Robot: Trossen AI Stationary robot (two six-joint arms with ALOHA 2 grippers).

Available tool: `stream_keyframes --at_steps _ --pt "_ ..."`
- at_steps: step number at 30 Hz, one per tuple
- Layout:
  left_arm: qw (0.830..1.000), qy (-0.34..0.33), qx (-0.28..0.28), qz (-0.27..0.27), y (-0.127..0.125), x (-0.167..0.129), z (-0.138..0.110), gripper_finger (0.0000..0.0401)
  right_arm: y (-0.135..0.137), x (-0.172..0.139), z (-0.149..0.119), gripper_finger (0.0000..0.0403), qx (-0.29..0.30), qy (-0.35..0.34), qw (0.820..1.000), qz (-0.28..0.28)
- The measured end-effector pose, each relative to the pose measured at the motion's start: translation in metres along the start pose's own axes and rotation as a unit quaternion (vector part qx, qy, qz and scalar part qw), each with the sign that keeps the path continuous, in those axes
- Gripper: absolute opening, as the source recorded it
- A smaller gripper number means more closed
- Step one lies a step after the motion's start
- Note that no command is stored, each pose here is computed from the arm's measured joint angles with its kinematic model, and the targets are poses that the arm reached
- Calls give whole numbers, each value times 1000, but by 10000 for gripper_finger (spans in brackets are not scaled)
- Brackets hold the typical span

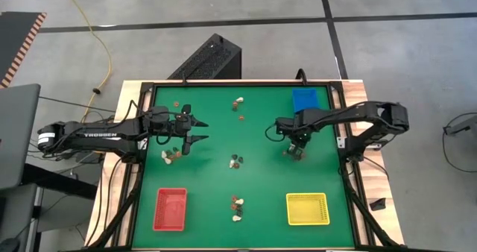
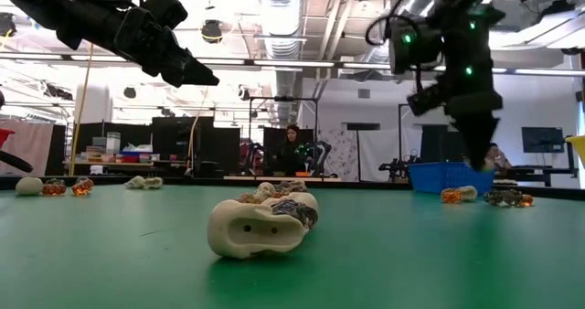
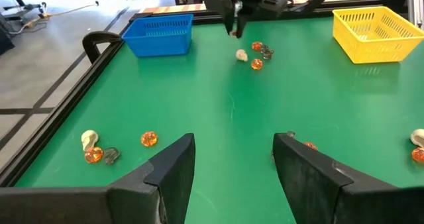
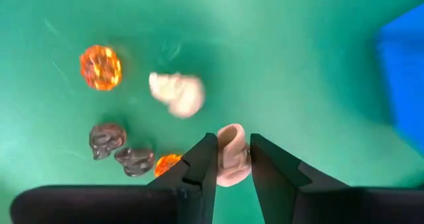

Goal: Sort Halloween decoration
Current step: Put the white skull toy into the blue bin, then put the black skull toy into the yellow bin

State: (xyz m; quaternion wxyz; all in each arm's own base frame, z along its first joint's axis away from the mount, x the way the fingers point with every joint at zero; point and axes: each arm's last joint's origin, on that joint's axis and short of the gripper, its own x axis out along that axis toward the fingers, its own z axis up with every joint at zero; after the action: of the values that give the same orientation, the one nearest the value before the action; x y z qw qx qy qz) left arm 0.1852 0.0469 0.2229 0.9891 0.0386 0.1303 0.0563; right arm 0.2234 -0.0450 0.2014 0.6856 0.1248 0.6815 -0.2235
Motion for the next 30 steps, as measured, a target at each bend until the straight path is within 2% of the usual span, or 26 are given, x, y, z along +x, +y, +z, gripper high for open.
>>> stream_keyframes --at_steps 6,10,13,21,25,30 --pt "1000 1 0 0 0 0 0 194 -23 -36 12 115 15 -46 997 -52" --pt "1000 0 -1 0 0 0 0 194 -49 -47 23 115 33 -70 994 -77" --pt "1000 0 -5 0 0 0 0 194 -72 -44 30 115 56 -75 992 -83" --pt "1000 2 -7 0 0 0 0 194 -130 -26 31 129 142 -30 985 -97" --pt "1000 3 -8 0 0 0 -1 194 -141 -23 30 154 164 -30 981 -101" --pt "1000 4 -7 2 0 0 -1 194 -142 -23 30 203 153 -31 983 -100"
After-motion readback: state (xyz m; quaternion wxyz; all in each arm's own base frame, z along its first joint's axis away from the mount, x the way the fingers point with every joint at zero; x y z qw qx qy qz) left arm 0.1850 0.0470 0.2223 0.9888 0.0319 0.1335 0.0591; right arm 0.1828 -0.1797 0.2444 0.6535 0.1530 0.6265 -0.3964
